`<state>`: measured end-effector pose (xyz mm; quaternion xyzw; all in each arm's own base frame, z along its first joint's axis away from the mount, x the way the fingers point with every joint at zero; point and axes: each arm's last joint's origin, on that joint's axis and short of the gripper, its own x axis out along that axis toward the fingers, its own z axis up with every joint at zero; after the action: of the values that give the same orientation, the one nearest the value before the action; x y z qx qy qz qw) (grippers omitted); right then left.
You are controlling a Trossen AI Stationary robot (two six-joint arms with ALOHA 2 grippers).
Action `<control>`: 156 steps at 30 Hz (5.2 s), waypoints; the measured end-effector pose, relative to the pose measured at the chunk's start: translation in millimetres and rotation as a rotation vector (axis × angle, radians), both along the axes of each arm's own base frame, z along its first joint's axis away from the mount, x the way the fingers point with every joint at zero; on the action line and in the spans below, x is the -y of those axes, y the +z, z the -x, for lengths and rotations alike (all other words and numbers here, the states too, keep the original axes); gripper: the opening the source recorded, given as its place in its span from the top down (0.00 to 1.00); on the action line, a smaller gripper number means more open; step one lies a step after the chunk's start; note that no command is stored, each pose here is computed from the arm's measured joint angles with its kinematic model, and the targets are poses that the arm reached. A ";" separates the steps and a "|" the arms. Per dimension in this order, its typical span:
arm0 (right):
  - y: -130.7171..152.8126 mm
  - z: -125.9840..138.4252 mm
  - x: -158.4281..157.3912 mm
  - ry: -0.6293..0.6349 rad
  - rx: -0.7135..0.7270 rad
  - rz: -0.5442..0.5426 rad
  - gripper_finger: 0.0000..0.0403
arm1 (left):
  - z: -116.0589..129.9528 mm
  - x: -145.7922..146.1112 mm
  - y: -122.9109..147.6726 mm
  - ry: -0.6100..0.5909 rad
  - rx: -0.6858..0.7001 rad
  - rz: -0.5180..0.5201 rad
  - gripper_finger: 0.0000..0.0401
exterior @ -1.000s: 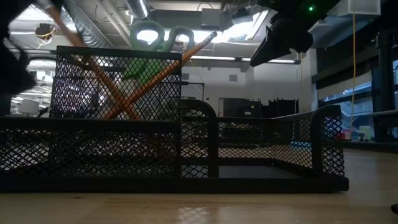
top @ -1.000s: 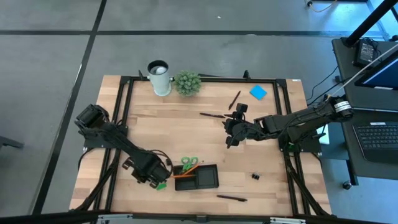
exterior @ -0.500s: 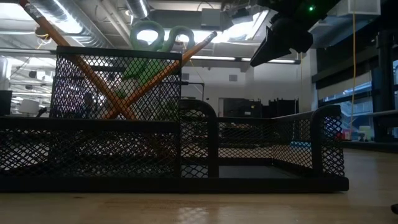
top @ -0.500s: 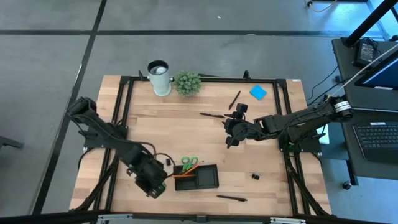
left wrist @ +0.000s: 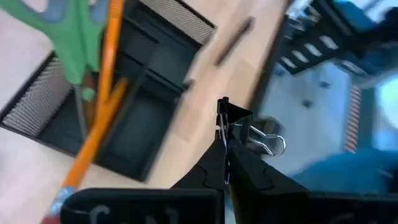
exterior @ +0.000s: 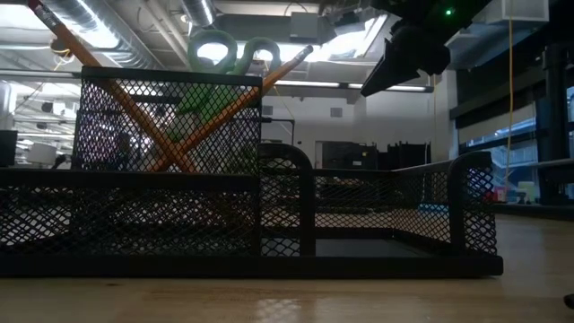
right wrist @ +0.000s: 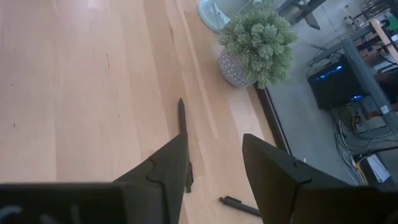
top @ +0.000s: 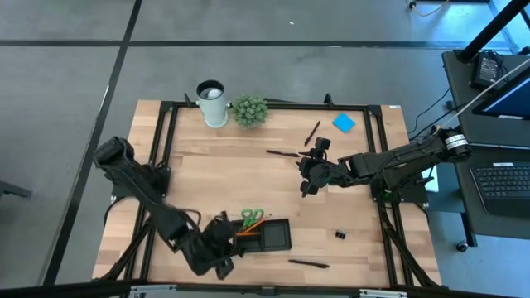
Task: Pick and place office supplies into organizer
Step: Put the left black binder clip into the black desk organizer, then put the green eraser into the black desk organizer
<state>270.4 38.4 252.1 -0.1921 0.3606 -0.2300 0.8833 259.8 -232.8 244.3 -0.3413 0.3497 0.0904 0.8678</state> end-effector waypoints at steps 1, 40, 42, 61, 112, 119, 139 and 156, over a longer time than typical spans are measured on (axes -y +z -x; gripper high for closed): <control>0.0 0.0 0.0 -0.003 0.003 -0.003 0.61 | -1.1 3.2 -6.0 0.023 0.015 -0.035 0.99; 0.4 -0.4 0.0 -0.025 0.030 -0.030 0.61 | -14.5 8.5 -75.4 0.393 -0.282 0.228 0.99; 0.4 -0.4 0.0 -0.025 0.030 -0.030 0.61 | -14.5 8.5 -75.6 0.396 -0.283 0.231 0.99; 0.3 -0.4 0.0 -0.025 0.030 -0.029 0.61 | -12.5 7.0 -68.9 0.381 -0.286 0.252 0.88; 0.3 -0.3 0.3 -0.025 0.027 -0.027 0.61 | 25.3 -9.6 -58.4 -0.139 -0.593 -0.030 0.62; 0.2 -0.3 0.5 -0.026 0.028 -0.028 0.61 | 20.4 -4.3 -85.1 -0.122 -0.631 -0.108 0.60; -0.3 -0.8 -0.5 0.002 0.022 -0.061 0.61 | 18.4 -2.1 -91.5 -0.116 -0.674 -0.074 0.60; -0.3 -1.5 -1.5 0.026 0.024 -0.088 0.61 | 7.7 -20.1 -78.0 -0.110 -0.654 -0.062 0.60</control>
<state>271.9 39.9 251.9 -0.1551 0.3574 -0.2048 0.8979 252.1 -212.7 166.3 -0.2481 0.6247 0.1589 0.7232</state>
